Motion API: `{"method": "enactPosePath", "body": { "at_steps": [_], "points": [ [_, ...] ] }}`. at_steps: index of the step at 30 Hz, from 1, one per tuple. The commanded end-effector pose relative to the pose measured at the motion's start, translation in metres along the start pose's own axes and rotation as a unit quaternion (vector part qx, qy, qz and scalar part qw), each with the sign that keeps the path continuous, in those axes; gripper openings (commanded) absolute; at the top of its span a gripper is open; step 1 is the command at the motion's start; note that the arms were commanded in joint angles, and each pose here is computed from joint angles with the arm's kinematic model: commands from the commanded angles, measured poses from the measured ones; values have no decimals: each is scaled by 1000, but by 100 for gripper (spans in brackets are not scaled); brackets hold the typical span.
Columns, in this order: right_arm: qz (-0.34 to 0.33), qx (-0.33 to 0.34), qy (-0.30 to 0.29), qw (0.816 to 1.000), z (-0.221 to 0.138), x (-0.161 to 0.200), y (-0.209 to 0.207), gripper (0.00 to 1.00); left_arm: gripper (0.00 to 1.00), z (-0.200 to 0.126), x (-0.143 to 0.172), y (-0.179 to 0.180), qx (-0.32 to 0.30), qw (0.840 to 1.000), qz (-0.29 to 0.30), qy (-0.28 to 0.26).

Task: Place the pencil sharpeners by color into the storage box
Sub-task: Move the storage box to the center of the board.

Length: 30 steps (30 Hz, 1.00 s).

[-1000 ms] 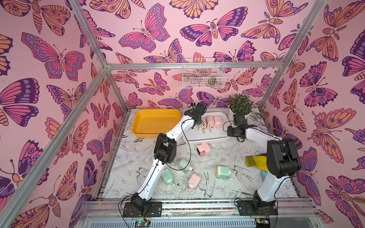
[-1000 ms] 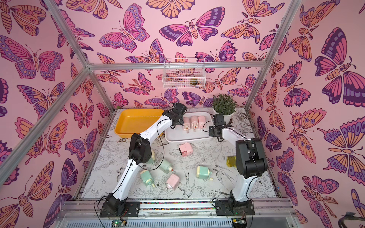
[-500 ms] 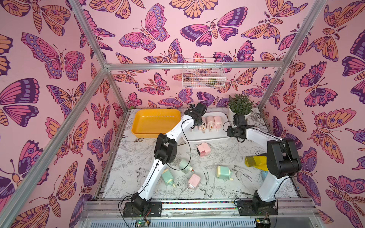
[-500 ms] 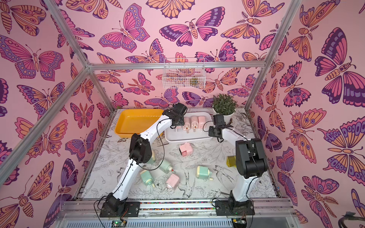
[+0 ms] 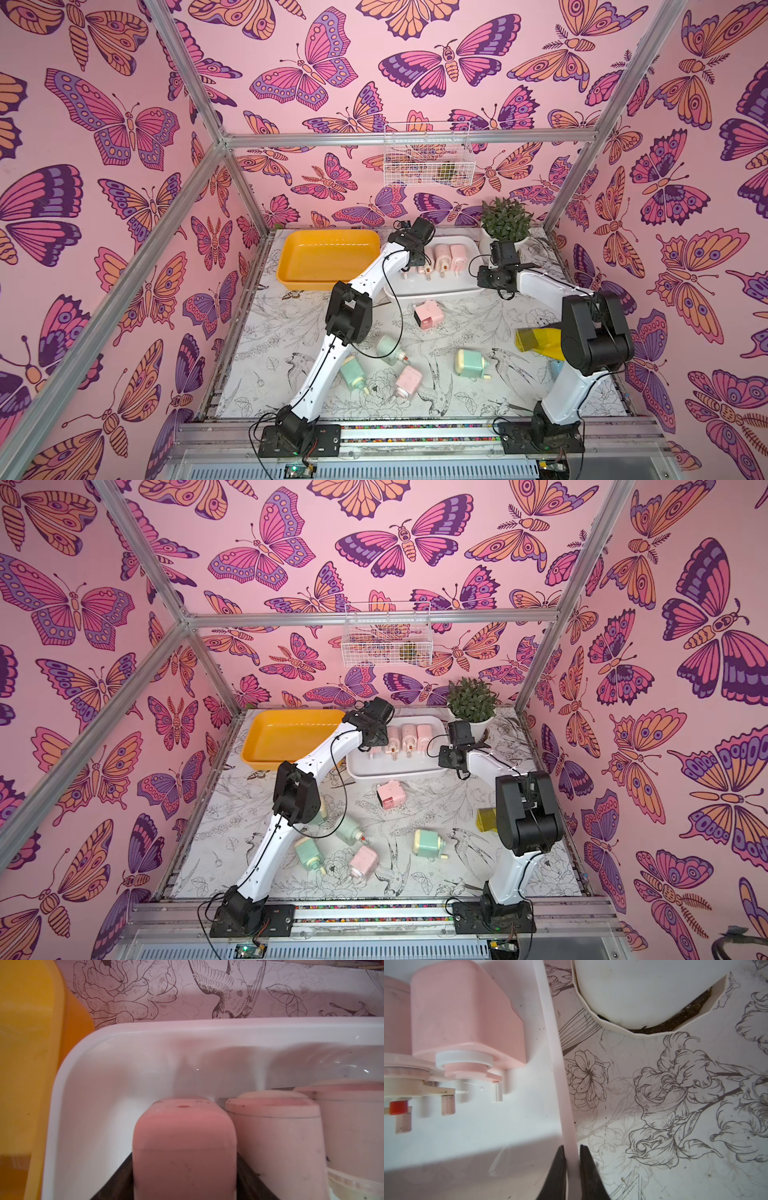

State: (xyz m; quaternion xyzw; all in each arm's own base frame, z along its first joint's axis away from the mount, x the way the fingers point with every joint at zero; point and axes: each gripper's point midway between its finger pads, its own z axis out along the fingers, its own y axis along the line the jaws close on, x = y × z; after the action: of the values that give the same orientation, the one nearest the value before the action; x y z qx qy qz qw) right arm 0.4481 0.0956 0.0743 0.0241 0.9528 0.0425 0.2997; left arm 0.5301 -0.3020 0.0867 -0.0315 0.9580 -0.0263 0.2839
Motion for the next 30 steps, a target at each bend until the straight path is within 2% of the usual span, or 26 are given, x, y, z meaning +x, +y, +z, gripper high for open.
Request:
{"method": "enactPosePath", "body": {
  "at_steps": [1, 7, 10, 14, 16, 22, 24, 25, 30],
  "points": [
    [-2, -27, -9, 1000, -8, -3, 16, 0, 24, 14, 9, 3, -11, 1000, 3, 12],
    [-2, -28, -11, 1000, -10, -4, 16, 0, 27, 19, 10, 6, -16, 1000, 3, 13],
    [-1, -30, -10, 999, -10, -3, 16, 2, 36, 21, 6, 4, -12, 1000, 6, 9],
    [3, -36, -7, 999, -10, -1, 19, 18, 51, 15, -4, 3, -9, 1000, 14, -6],
    [2, -39, -8, 999, -11, -1, 21, 22, 58, 9, -10, 4, -9, 1000, 17, -13],
    [3, -40, -13, 999, -15, -4, 22, 29, 68, -20, -28, 12, -21, 998, 32, -40],
    [3, -38, -17, 999, -18, -6, 22, 33, 78, -26, -28, 17, -29, 998, 32, -42],
    [2, -36, -18, 999, -19, -7, 21, 35, 98, -29, -28, 18, -29, 998, 30, -41],
    [0, -30, -19, 999, -22, -7, 19, 39, 100, -30, -23, 15, -15, 999, 29, -29]
  ]
}}
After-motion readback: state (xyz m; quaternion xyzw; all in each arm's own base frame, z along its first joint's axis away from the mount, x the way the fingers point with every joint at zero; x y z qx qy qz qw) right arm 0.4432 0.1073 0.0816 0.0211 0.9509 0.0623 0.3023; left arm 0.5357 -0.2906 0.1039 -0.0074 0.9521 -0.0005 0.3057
